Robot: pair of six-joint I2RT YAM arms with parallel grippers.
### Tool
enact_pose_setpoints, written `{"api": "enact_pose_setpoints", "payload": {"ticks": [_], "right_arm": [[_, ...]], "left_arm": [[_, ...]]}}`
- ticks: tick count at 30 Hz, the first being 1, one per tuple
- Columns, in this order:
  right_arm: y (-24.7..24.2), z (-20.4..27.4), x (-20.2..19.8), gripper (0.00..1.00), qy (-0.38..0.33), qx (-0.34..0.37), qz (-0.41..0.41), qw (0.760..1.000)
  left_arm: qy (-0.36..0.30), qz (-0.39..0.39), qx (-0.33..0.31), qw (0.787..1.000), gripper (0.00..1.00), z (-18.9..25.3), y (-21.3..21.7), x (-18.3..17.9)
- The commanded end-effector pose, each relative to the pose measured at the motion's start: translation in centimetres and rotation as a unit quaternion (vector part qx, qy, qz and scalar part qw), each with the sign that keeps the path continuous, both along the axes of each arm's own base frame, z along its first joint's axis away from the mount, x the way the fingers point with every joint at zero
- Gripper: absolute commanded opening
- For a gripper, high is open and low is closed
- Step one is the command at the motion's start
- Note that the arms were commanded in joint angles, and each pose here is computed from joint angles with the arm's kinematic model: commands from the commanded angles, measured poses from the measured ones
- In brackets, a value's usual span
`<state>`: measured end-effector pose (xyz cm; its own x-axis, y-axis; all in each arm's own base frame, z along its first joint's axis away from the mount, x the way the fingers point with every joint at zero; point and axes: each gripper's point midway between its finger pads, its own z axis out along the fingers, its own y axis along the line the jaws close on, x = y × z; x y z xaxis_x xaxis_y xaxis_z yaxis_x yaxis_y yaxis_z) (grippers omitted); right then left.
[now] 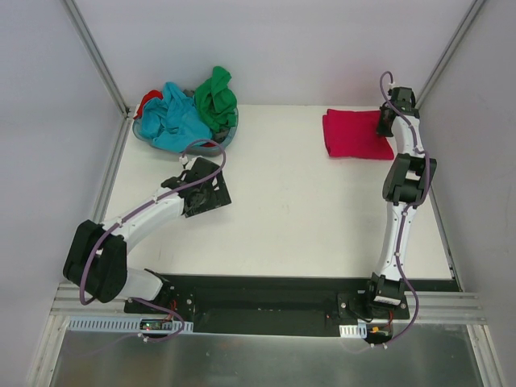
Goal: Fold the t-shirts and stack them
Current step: Put the neatly folded tshirt into the corner of the board with the right arm
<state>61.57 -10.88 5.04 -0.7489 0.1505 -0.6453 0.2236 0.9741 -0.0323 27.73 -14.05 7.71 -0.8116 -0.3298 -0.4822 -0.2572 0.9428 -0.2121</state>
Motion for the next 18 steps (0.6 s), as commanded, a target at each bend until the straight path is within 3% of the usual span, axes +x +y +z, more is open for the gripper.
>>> {"api": "enact_pose_setpoints", "payload": {"ticks": [1,3,5,7,9,14,18], "right_arm": [[-0.3,3.1,2.4,0.12,-0.063,-0.004,0.015,0.998],[-0.4,3.5,2.3,0.37,-0.066,-0.005,0.009,0.998],[-0.4,4.5,2.2,0.51,-0.071,-0.009,0.011,0.997],[-0.5,7.5,2.3,0.70,-0.094,-0.018,0.008,0.995],[-0.9,11.9,2.0,0.95,-0.126,-0.033,-0.003,0.991],[1.0,22.2,-2.2,0.96,-0.183,-0.054,-0.001,0.982],[4.5,26.3,-7.7,0.96,-0.213,-0.014,0.013,0.977]], "left_arm": [[0.002,0.014,0.007,1.000,0.99,0.8,0.5,0.4],[0.001,0.014,0.007,1.000,0.99,1.1,0.5,0.5],[-0.005,0.010,0.002,1.000,0.99,1.6,0.3,0.5],[-0.020,0.007,-0.002,1.000,0.99,2.6,0.3,0.7],[-0.043,0.011,-0.004,0.999,0.99,3.9,0.6,0.8],[-0.108,0.016,-0.020,0.994,0.99,7.7,1.5,0.5],[-0.148,0.031,-0.012,0.988,0.99,8.9,3.3,-0.6]]}}
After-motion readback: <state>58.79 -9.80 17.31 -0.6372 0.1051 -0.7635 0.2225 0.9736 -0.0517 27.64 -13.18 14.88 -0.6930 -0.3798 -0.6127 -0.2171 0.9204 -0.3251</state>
